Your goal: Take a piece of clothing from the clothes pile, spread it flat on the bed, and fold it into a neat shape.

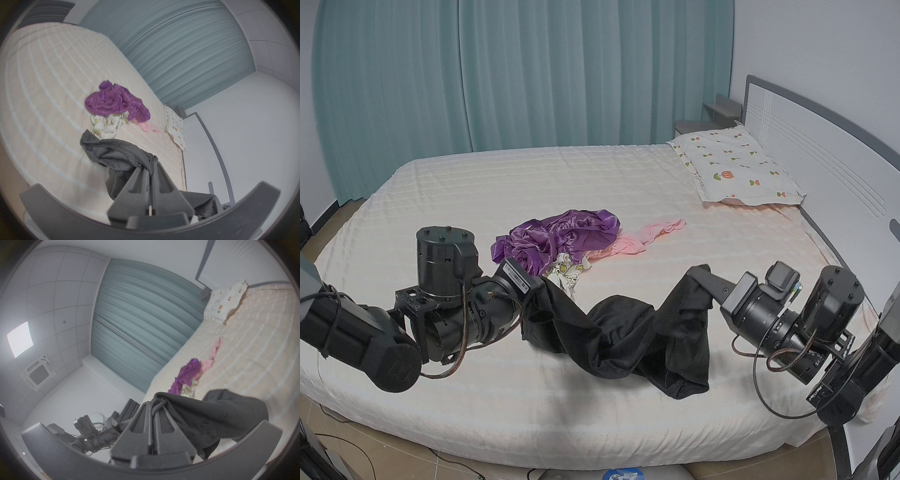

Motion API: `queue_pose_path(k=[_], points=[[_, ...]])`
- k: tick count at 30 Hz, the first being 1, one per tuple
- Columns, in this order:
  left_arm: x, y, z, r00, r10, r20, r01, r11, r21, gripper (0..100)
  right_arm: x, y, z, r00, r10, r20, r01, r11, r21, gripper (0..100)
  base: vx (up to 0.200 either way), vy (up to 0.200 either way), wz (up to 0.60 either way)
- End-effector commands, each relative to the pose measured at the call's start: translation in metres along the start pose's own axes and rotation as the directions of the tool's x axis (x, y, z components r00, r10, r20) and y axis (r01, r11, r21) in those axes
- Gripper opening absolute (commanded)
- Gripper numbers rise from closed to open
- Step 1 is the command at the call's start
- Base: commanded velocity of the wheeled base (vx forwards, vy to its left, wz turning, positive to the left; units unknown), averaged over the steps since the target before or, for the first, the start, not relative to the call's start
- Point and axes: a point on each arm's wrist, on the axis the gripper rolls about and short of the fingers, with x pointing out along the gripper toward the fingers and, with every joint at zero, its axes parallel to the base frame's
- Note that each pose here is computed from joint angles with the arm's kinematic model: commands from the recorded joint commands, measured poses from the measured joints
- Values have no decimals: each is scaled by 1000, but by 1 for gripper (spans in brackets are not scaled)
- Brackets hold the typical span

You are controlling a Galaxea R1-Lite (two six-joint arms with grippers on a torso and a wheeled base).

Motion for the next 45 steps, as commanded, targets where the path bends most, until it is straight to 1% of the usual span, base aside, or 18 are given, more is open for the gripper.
queue_pose_path(k=[1, 3, 9, 14, 20, 22, 27, 31, 36, 45], points=[[2, 11, -9, 998, 33, -46, -33, 999, 1, 0, 2, -12, -12, 999, -37, -38, 37, 999, 18, 0, 0, 0, 0], [0, 13, -11, 997, 33, -66, -34, 999, -5, 0, 1, -11, -9, 999, -39, -23, 40, 999, 27, 0, -100, 0, 0], [-1, 16, -11, 996, 40, -76, -42, 999, -32, 0, -2, -12, -10, 998, -57, -15, 57, 998, 25, 0, -200, 0, 0], [0, 17, -10, 997, 41, -71, -44, 998, -36, 0, -2, -12, -10, 998, -59, -15, 59, 998, 25, 0, 0, 0, 0], [-1, 17, -10, 995, 29, -99, -36, 997, -70, 0, -2, -13, -11, 998, -61, -17, 62, 998, 27, 0, 0, 0, 0], [-1, 18, -6, 996, 27, -91, -35, 996, -87, 0, -2, -12, -11, 998, -60, -16, 60, 998, 25, 0, 0, 200, 0], [-7, 14, -1, 997, 13, -74, -20, 996, -92, 0, -4, -8, -7, 999, -46, -3, 46, 999, 24, 0, 0, 200, 0], [-9, 14, -1, 997, 10, -74, -17, 995, -94, 0, -4, -7, -7, 999, -44, -3, 44, 999, 24, 0, 0, 200, 0], [-10, 14, 0, 998, 7, -70, -13, 996, -94, 0, -5, -5, -5, 999, -48, 21, 47, 999, 18, 0, 0, 200, 0], [-12, 14, 0, 998, 6, -68, -12, 996, -93, 0, -6, -4, -5, 998, -51, 25, 50, 999, 20, 0, 0, 200, 0]])
